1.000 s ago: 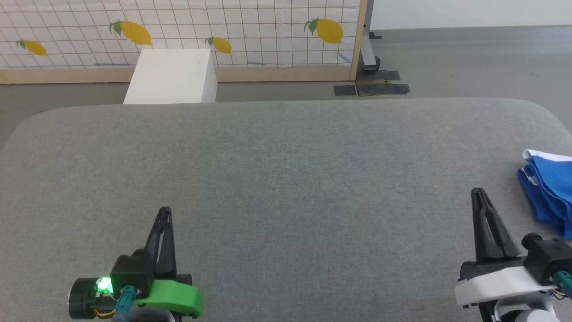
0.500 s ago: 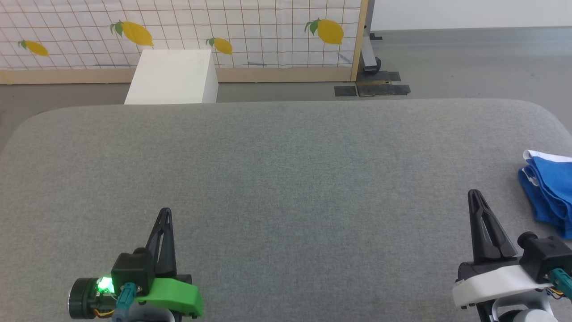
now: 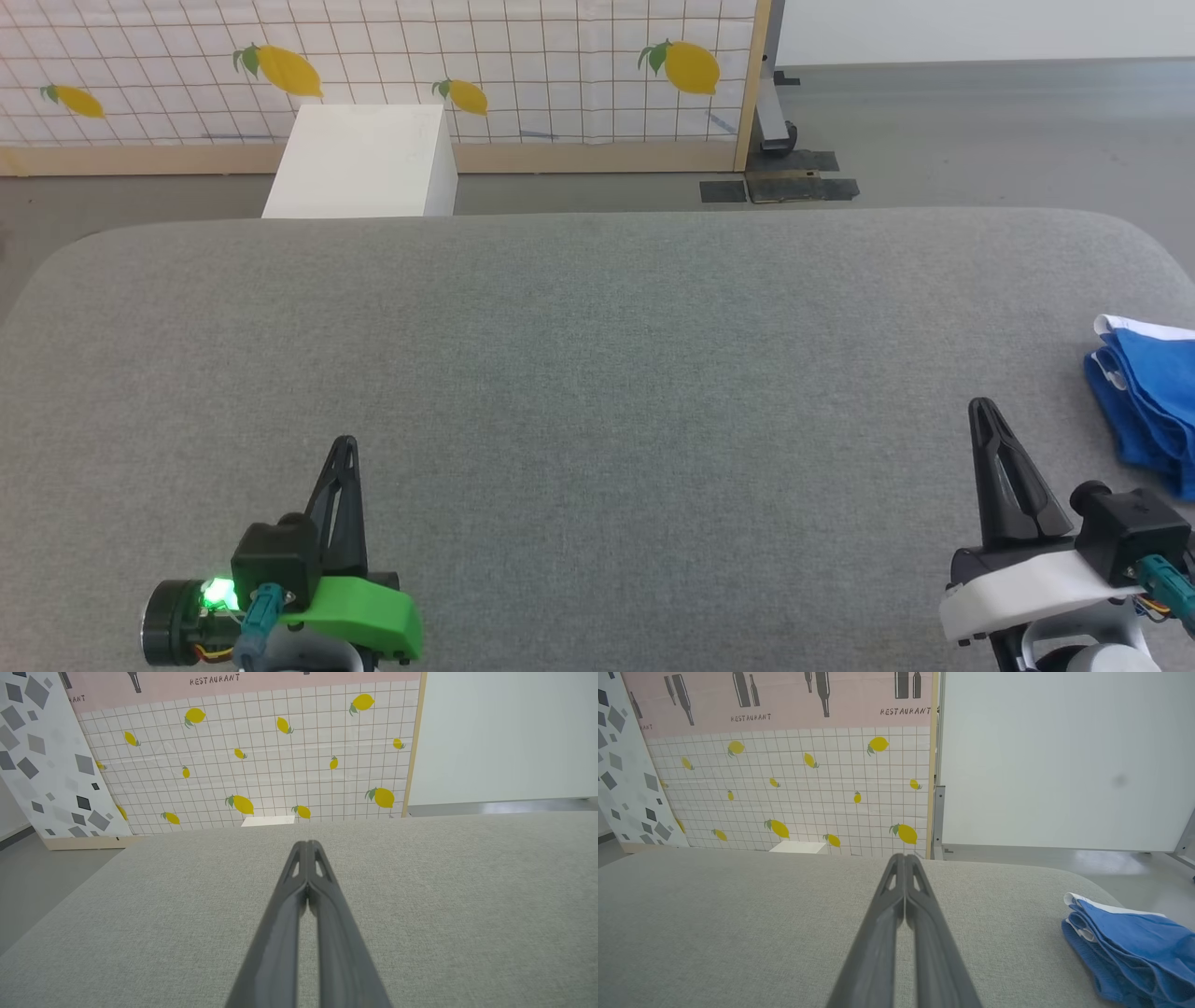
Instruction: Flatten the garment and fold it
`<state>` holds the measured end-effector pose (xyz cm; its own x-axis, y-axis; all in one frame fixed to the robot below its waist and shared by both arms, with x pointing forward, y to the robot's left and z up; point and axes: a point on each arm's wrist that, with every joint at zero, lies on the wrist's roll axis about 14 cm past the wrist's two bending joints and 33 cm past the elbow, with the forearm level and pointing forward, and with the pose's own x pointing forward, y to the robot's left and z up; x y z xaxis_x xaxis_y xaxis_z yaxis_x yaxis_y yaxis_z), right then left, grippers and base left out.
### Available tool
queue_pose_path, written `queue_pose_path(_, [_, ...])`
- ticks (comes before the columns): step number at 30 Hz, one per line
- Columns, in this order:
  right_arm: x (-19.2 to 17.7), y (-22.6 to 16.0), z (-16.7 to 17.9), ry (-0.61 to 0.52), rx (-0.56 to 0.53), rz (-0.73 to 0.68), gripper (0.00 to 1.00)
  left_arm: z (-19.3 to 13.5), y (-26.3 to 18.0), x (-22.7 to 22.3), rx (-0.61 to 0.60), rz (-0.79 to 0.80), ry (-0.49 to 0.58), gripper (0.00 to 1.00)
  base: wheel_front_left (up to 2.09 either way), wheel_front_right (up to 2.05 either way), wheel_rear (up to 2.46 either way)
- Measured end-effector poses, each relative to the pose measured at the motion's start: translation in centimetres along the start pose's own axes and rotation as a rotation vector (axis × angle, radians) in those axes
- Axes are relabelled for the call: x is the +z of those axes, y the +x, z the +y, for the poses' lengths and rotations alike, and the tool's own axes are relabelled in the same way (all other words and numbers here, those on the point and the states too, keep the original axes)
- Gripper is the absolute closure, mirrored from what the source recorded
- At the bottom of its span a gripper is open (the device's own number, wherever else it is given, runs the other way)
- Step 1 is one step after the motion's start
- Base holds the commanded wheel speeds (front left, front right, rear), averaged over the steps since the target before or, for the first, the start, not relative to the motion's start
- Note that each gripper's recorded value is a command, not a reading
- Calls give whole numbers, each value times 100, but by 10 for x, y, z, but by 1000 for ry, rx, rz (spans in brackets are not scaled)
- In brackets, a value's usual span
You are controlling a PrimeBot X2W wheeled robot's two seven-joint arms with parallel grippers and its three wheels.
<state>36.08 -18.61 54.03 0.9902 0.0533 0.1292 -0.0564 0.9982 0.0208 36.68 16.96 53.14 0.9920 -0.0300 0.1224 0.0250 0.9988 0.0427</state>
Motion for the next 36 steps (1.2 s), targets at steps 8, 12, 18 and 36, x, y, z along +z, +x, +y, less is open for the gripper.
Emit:
queue_pose_path(8, [-2,0,2,-3,7,13,100,2,0,-1,5,14,2,100,0,0,0])
queue_pose_path(12, [-3,0,3,-4,10,21,100,2,0,-1,7,15,5,100,0,0,0])
queue_pose_path(18, [-5,1,5,-9,16,34,100,2,0,-3,7,30,4,100,0,0,0])
queue_pose_path(36, [-9,1,10,-17,31,64,100,2,-1,-6,8,65,-1,100,0,0,0])
